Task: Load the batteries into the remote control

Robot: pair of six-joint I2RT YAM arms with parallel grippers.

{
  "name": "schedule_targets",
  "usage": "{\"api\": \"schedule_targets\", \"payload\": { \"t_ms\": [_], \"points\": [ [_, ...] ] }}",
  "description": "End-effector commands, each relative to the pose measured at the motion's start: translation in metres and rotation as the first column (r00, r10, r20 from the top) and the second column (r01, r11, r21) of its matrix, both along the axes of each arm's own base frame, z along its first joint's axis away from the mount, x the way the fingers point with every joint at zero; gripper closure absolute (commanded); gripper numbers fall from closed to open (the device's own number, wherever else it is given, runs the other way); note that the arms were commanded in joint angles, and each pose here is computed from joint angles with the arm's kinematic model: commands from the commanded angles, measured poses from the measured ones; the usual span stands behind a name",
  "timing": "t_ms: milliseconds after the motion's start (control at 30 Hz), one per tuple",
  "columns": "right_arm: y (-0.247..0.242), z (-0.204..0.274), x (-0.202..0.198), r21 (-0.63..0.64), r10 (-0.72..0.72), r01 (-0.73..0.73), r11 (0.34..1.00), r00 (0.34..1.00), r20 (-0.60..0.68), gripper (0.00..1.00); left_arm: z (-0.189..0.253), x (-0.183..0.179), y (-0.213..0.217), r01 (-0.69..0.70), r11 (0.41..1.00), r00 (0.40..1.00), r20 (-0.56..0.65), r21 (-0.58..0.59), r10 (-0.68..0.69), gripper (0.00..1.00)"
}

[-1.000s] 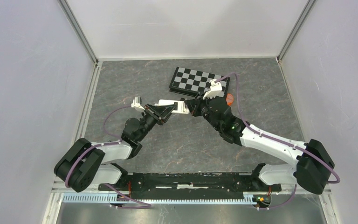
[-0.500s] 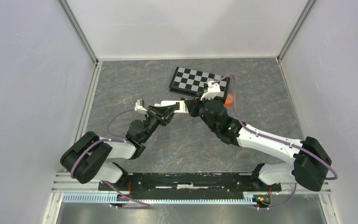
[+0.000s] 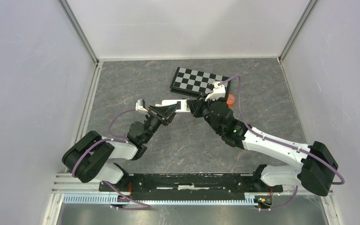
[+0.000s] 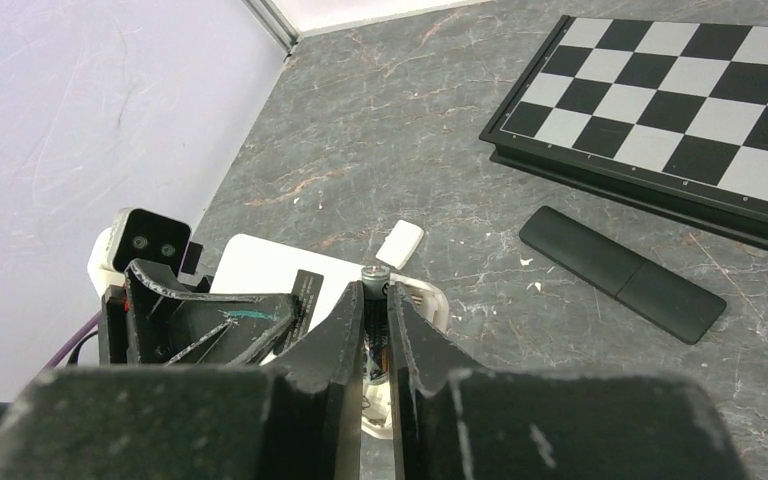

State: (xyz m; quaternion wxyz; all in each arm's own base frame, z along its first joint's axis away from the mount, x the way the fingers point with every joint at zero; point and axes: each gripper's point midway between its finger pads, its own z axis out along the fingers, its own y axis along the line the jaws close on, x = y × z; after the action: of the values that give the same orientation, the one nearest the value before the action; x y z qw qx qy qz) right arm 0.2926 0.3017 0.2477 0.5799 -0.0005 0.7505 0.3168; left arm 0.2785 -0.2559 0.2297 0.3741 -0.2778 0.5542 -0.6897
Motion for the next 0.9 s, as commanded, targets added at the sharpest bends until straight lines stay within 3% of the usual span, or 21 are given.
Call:
{"api": "schedule_targets", "payload": {
  "t_ms": [0, 267, 600, 867],
  "points": [
    [0.001, -0.016, -0.011, -0.014, 0.035, -0.035, 0.999, 0.999, -0.039, 0.84, 0.054, -0.004, 0.006, 0.002, 0.99, 0.99, 0.14, -0.143, 0.019, 0.98],
    [0.006, -0.015, -0.013, 0.01, 0.056, -0.056, 0.998, 0.998, -0.036, 0.78, 0.061, -0.006, 0.002, 0.025, 0.99, 0.986, 0.164, -0.142, -0.001, 0.98],
    [-0.007, -0.006, -0.006, 0.028, -0.029, 0.03, 0.999, 0.999, -0.04, 0.69, 0.065, -0.007, 0.005, 0.023, 0.987, 0.987, 0.161, -0.16, 0.003, 0.98],
    [-0.017, -0.007, -0.002, -0.003, -0.081, 0.081, 0.997, 0.996, -0.033, 0.89, 0.067, -0.007, 0.005, 0.032, 0.983, 0.988, 0.152, -0.18, -0.004, 0.98]
  ]
}}
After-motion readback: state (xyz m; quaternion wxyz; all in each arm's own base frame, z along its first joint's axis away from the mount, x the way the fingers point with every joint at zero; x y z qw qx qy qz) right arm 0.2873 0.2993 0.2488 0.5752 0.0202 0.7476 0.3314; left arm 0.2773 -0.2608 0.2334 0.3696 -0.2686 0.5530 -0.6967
